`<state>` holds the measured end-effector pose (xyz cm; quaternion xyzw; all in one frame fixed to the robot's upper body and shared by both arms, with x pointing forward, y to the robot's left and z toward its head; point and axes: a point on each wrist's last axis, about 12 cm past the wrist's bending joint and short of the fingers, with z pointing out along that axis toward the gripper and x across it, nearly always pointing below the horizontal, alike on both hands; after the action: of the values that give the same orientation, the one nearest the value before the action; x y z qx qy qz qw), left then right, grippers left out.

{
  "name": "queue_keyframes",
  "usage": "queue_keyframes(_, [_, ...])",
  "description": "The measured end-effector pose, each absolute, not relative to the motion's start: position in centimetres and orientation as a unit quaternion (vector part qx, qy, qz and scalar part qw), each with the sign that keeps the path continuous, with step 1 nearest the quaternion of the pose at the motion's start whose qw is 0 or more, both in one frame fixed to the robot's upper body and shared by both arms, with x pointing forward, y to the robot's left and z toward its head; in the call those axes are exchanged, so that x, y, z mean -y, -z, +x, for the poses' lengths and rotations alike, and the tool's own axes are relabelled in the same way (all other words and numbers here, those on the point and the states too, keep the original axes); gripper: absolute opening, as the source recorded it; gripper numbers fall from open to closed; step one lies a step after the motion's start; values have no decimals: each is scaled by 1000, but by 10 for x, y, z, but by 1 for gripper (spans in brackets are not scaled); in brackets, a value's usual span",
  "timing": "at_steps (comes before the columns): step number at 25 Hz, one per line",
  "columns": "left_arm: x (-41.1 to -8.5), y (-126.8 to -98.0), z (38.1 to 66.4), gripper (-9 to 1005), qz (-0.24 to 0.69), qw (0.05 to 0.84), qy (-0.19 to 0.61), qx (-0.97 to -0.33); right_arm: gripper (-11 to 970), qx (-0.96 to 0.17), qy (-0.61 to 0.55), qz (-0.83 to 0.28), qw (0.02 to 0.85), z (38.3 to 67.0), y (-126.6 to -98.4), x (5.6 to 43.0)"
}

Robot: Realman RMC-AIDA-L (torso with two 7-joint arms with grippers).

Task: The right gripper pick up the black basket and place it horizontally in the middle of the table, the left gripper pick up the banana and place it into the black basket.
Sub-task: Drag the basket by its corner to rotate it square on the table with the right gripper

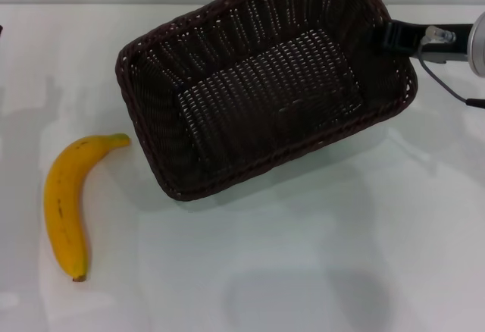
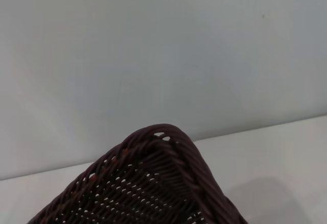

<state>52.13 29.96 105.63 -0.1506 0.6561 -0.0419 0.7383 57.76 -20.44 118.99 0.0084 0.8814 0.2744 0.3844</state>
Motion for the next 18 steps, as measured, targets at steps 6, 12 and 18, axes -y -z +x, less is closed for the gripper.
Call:
queue_keyframes(6, [-300, -1055, 522, 883, -152, 737, 45, -657, 200, -888, -269, 23, 372, 576, -1179, 211])
queue_keyframes(12, [-300, -1054, 523, 883, -153, 736, 46, -658, 198, -891, -266, 31, 367, 573, -1174, 215])
queue_keyframes(18, [-299, -1056, 525, 883, -151, 737, 49, -657, 186, -892, -267, 35, 362, 572, -1172, 214])
